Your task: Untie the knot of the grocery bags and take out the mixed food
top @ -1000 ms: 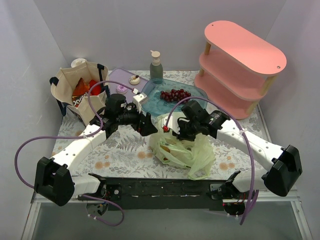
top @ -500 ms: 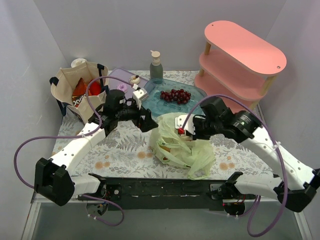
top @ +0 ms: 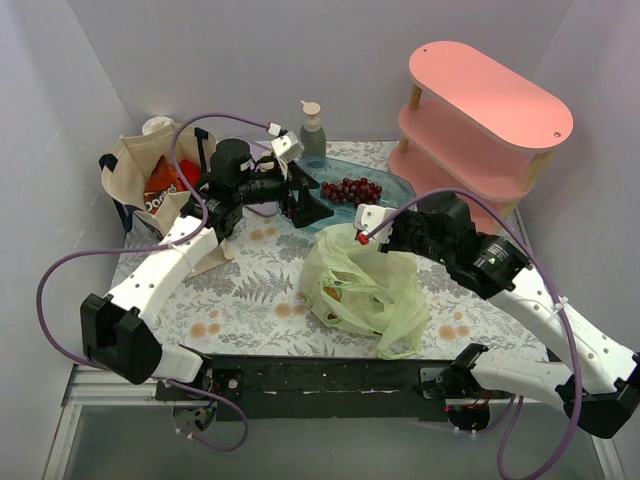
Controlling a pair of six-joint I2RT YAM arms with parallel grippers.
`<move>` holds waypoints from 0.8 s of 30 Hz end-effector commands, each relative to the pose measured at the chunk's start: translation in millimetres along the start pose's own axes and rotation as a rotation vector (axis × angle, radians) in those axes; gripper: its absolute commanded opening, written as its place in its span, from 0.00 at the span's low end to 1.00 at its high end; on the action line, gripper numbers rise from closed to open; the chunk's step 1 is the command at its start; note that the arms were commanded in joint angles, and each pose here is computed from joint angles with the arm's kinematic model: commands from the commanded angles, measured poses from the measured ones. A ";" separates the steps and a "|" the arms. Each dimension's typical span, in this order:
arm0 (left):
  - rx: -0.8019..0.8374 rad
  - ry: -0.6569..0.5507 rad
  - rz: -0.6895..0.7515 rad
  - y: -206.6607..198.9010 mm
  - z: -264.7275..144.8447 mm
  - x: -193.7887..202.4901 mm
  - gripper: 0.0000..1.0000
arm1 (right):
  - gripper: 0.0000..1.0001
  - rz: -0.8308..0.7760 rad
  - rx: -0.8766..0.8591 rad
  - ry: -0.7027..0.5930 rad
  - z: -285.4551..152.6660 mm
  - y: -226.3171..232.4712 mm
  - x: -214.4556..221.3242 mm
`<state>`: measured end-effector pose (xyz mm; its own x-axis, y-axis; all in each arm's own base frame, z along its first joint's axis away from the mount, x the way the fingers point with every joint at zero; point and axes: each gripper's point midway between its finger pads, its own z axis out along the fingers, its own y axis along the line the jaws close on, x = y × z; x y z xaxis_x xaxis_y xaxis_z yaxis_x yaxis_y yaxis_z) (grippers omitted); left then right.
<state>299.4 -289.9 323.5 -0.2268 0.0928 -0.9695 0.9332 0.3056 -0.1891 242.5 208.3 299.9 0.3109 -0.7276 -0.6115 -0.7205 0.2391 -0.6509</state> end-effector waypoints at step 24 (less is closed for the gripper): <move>0.192 -0.026 -0.275 -8.5 38.6 -10.2 0.82 | 0.01 0.108 0.060 -0.146 34.5 -39.7 -55.5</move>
<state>299.8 -324.5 317.3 -0.4942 0.0232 -0.8690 0.8617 0.1455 -0.4862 273.9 250.0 312.7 0.2950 -0.6635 -0.6876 -0.7249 0.3134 -0.6134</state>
